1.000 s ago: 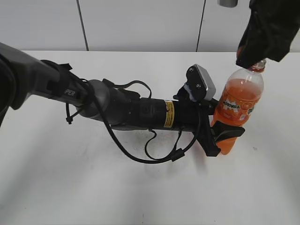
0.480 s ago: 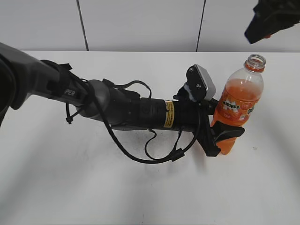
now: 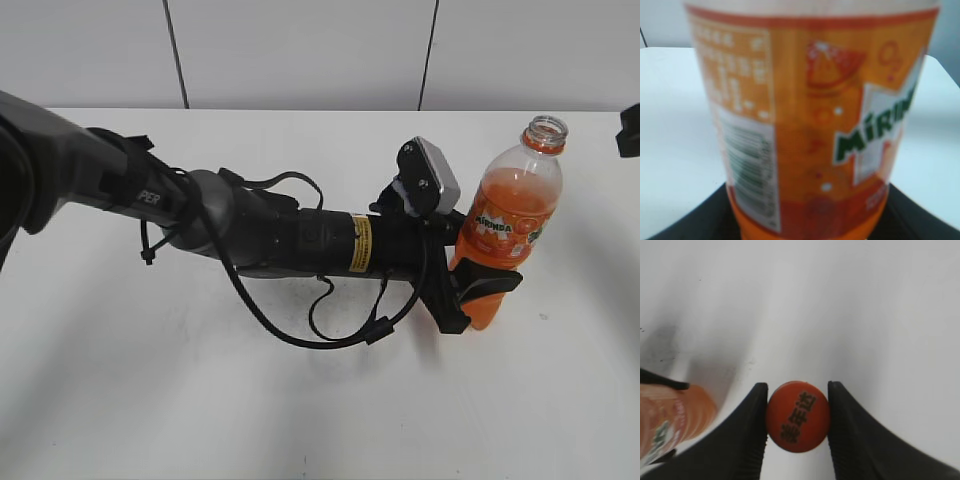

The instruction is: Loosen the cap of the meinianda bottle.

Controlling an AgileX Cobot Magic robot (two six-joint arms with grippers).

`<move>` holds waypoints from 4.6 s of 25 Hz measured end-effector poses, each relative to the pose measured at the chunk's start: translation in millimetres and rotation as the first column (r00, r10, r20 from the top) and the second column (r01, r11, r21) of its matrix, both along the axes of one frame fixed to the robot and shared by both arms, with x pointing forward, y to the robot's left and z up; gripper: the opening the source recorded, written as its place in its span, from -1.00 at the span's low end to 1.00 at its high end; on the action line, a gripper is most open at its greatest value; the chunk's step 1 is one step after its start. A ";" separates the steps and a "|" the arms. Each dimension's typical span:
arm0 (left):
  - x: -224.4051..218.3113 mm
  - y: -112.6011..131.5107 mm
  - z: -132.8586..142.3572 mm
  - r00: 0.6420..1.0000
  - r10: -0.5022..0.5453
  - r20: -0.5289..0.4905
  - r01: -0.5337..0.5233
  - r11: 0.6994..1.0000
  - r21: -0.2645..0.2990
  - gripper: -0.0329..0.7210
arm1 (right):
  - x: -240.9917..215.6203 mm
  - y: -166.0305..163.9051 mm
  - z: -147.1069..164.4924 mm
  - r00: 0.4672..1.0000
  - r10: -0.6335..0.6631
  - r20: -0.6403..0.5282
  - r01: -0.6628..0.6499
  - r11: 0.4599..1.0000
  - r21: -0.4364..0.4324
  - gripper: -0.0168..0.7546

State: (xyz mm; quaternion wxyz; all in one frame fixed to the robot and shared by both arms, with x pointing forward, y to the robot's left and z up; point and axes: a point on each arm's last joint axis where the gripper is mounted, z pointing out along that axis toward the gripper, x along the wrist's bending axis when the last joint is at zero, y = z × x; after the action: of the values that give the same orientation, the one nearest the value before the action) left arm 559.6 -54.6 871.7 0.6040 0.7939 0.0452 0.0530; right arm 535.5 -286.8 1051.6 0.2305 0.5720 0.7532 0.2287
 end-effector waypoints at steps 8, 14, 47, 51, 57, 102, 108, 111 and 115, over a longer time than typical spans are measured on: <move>0.0 0.0 0.0 1.000 0.000 0.000 0.000 1.000 0.000 0.14 | -5.3 -7.5 -95.7 0.995 -0.084 0.060 0.085 0.996 -0.008 -0.25; 0.0 0.0 0.1 1.000 -0.001 0.000 0.001 1.000 -0.001 0.14 | 11.4 -10.2 -143.9 0.986 -0.159 0.049 0.159 0.987 0.014 -0.25; 2.8 0.3 0.7 0.999 0.036 -0.017 -0.036 0.999 -0.010 0.14 | 17.3 -13.0 -179.0 0.972 -0.234 0.015 0.233 0.972 0.030 0.29; 3.0 0.4 0.5 0.999 0.040 -0.018 -0.040 0.999 -0.009 0.14 | 17.0 -13.0 -179.2 0.971 -0.239 0.010 0.239 0.970 0.034 0.44; 2.5 0.6 -0.5 0.999 0.032 -0.011 -0.031 0.999 0.004 0.14 | 17.4 -13.1 -171.9 0.969 -0.247 0.030 0.245 0.969 0.044 0.46; 99.5 149.5 68.2 0.855 0.326 0.404 -0.500 0.726 0.472 0.63 | 53.8 -11.5 -63.9 0.910 -0.179 0.373 0.165 0.984 0.070 0.46; 119.1 189.6 88.7 0.586 0.569 0.576 -0.810 0.405 0.424 0.63 | 75.0 -10.5 -27.2 0.875 -0.143 0.463 0.134 0.990 0.053 0.46; 123.1 212.5 92.0 0.481 0.696 0.532 -0.866 0.282 0.414 0.63 | 82.7 -9.7 -10.7 0.863 -0.135 0.488 0.123 0.991 0.055 0.46; 125.9 251.0 99.5 0.395 0.866 0.307 -0.867 0.241 0.436 0.63 | 89.3 -9.3 6.8 0.876 -0.118 0.468 0.105 0.993 0.054 0.46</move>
State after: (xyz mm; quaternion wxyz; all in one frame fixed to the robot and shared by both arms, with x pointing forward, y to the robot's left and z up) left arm 685.5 196.4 971.2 0.2264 0.7681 0.4569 0.3873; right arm 624.8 -296.1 1058.5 0.4112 0.5448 0.6377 0.3569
